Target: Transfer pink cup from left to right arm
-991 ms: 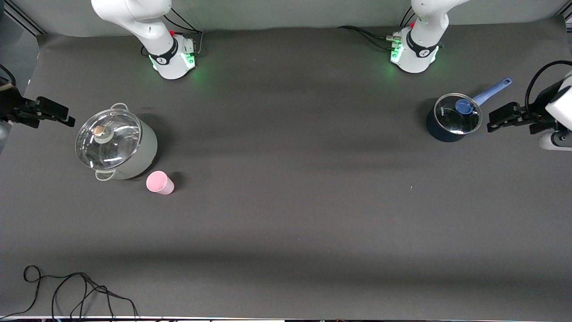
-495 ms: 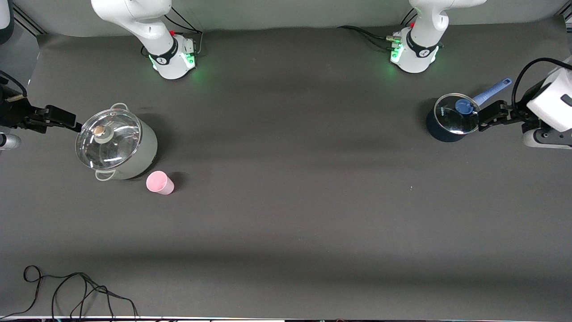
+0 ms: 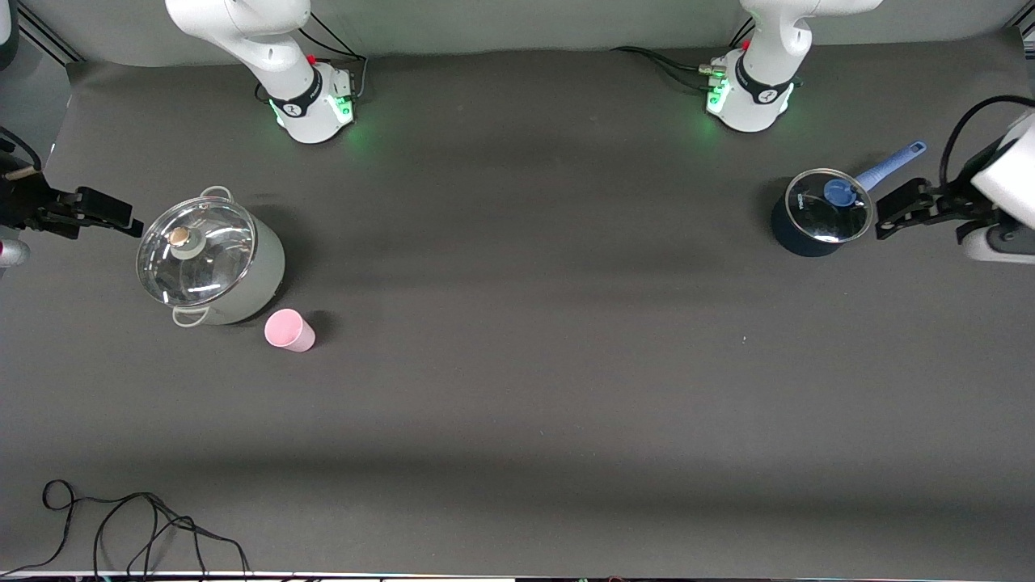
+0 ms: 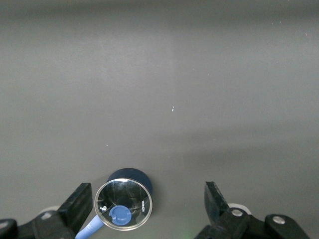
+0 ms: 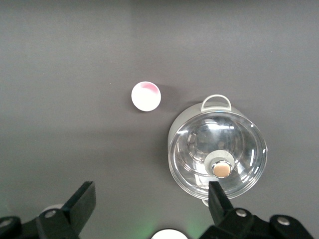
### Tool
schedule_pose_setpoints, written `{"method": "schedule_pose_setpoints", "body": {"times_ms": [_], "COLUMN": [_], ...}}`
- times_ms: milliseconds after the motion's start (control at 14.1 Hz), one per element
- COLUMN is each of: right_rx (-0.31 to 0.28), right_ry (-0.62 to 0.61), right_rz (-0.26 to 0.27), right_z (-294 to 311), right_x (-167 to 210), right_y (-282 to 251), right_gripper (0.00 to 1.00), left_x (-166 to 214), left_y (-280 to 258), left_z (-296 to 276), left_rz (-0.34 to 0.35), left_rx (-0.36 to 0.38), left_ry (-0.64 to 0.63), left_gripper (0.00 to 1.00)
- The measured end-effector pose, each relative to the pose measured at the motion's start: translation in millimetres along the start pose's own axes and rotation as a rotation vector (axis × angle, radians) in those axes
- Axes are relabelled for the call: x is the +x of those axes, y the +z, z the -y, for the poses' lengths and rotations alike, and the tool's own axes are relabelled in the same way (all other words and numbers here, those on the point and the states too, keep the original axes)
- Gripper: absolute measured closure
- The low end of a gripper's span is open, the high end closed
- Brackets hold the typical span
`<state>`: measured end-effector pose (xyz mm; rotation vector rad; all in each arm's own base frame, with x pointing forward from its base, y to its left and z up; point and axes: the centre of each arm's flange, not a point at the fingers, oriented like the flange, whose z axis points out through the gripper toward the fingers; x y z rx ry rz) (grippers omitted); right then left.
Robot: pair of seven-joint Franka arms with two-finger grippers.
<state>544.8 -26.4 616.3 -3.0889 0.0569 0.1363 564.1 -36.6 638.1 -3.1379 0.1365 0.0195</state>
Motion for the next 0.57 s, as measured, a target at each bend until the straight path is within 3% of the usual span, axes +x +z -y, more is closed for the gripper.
{"method": "schedule_pose_setpoints", "body": {"times_ms": [212, 566], "right_rx": [0.000, -0.002], "right_ry": [-0.014, -0.022], "right_rz": [-0.049, -0.058], "right_z": [7, 12], "right_x": [-12, -21], "right_y": [-12, -15], "right_gripper": [0.00, 0.00], "left_x": [-1, 1], "left_y": [-1, 11], "left_z": [3, 4], "left_rz": [-0.001, 0.009], "left_rx": [0.000, 0.000], "left_ry": [-0.003, -0.004], "left_gripper": [0.00, 0.00]}}
